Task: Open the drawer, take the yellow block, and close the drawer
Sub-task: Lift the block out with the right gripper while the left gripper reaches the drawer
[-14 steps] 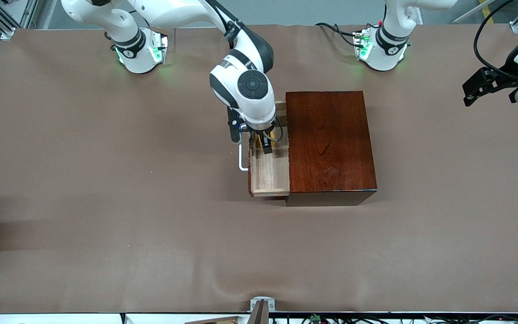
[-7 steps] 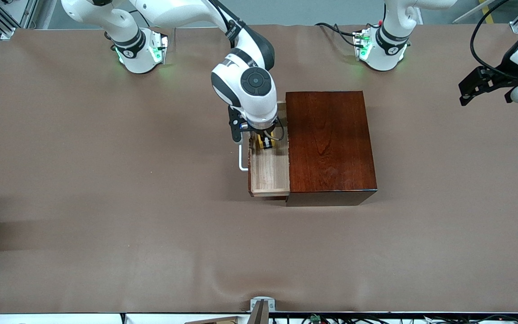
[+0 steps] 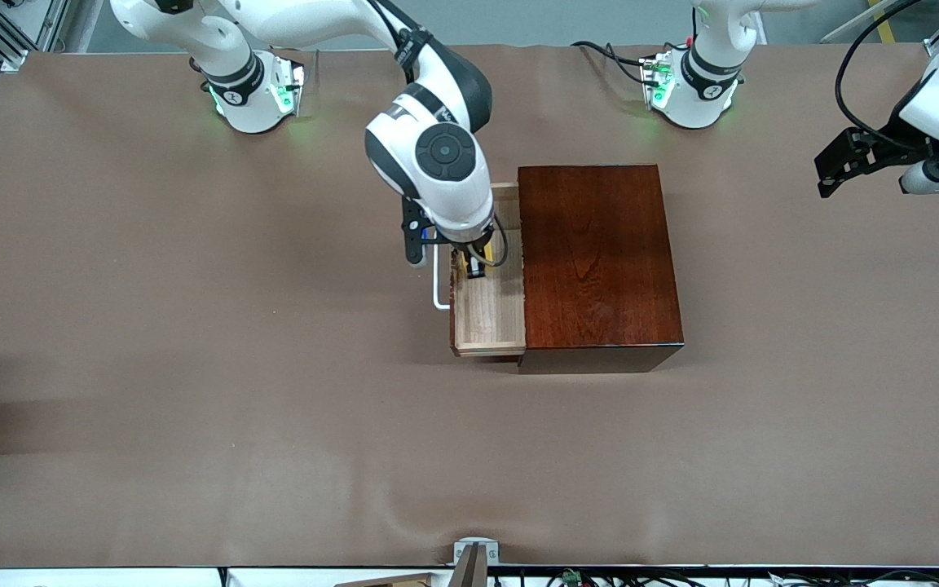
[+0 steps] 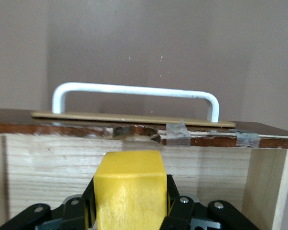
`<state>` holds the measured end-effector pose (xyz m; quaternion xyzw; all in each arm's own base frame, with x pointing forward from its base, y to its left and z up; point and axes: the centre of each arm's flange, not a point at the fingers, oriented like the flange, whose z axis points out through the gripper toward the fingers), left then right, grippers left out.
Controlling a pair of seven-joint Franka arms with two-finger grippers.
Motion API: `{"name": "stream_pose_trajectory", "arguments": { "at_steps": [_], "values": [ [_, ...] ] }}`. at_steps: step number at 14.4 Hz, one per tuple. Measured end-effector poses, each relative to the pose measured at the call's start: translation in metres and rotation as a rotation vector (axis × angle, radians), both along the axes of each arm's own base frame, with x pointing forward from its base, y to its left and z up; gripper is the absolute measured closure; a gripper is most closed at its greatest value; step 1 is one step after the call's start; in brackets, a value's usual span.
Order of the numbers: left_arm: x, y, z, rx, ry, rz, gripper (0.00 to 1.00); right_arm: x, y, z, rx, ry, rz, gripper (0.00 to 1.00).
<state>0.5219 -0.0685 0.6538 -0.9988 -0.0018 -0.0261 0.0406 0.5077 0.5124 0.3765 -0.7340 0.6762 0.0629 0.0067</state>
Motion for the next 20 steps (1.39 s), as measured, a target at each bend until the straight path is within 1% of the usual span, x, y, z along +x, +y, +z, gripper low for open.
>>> {"name": "stream_pose_trajectory", "arguments": {
  "at_steps": [4, 7, 9, 13, 14, 17, 20],
  "values": [
    [0.001, -0.006, -0.001, -0.001, -0.002, -0.011, 0.00, 0.019, -0.019, 0.020, -0.011, 0.017, -0.017, 0.45],
    [0.002, -0.016, -0.005, 0.000, 0.004, -0.030, 0.00, 0.031, -0.039, 0.032, -0.015, 0.026, 0.044, 0.45],
    [0.002, -0.023, -0.007, 0.000, 0.008, -0.042, 0.00, 0.043, -0.058, 0.042, -0.013, 0.026, 0.072, 0.45],
    [0.005, -0.033, -0.009, -0.001, 0.007, -0.062, 0.00, 0.065, -0.102, 0.051, -0.021, 0.060, 0.162, 0.45],
    [0.005, -0.038, -0.010, -0.002, 0.009, -0.070, 0.00, 0.072, -0.112, 0.051, -0.018, 0.061, 0.176, 0.45],
    [0.014, -0.056, -0.015, -0.008, 0.013, -0.097, 0.00, 0.090, -0.144, 0.052, -0.007, 0.063, 0.235, 0.45],
    [0.023, -0.085, -0.031, -0.020, 0.031, -0.074, 0.00, 0.110, -0.183, 0.051, 0.007, 0.065, 0.313, 0.45]
  ]
}}
